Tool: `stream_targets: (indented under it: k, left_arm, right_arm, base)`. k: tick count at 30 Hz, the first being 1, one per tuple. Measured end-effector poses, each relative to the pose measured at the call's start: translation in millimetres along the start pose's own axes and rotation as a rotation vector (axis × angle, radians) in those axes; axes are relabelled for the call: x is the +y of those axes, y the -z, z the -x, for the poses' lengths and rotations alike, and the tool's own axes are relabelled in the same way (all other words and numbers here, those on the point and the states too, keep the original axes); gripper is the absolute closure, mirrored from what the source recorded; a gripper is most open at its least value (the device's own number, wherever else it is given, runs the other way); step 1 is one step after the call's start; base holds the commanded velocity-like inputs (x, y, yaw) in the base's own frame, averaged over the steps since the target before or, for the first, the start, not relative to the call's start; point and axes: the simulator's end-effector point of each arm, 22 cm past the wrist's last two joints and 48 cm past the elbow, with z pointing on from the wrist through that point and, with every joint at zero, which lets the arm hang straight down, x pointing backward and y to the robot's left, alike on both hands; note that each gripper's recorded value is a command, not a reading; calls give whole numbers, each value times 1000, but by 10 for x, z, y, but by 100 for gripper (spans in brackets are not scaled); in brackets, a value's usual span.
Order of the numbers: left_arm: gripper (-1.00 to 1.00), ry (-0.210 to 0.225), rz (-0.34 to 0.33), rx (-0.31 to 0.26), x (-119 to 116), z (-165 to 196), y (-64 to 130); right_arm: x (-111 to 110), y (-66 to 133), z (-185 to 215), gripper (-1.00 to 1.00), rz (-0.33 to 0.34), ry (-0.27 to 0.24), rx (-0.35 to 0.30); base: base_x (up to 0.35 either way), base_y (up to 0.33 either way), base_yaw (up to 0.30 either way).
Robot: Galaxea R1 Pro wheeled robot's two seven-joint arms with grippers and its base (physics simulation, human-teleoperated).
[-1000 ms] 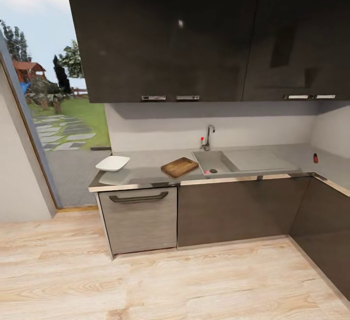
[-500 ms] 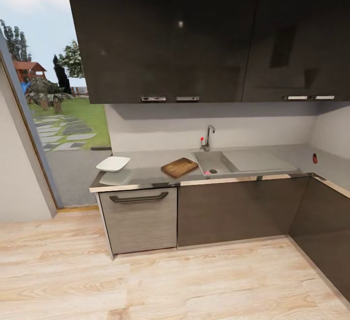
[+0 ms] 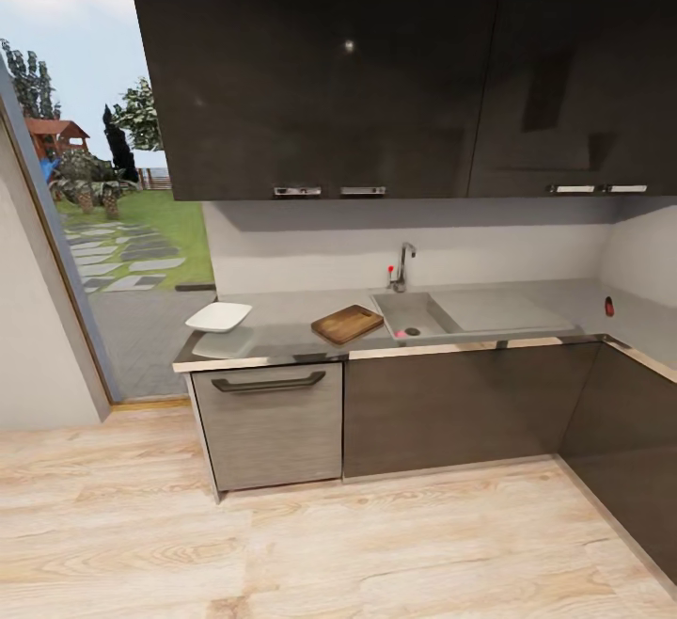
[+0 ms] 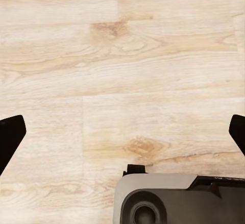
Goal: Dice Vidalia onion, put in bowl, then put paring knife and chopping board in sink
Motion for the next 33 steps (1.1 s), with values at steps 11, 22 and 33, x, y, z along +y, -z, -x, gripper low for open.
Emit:
stream_targets:
  k: [11, 22, 33]
  left_arm:
    - [-100, 14, -16, 2, -155, -9, 3]
    - [-100, 22, -28, 7, -261, -32, 62]
    - [-100, 23, -24, 3, -248, -15, 65]
  right_arm:
    - [1, -3, 5, -100, 0, 0, -1]
    - [-8, 43, 19, -100, 0, 1, -1]
    - [-14, 51, 20, -100, -1, 1, -1]
  base:
    - [-116, 0, 0]
    - [-33, 0, 0]
    - [-1, 0, 0]
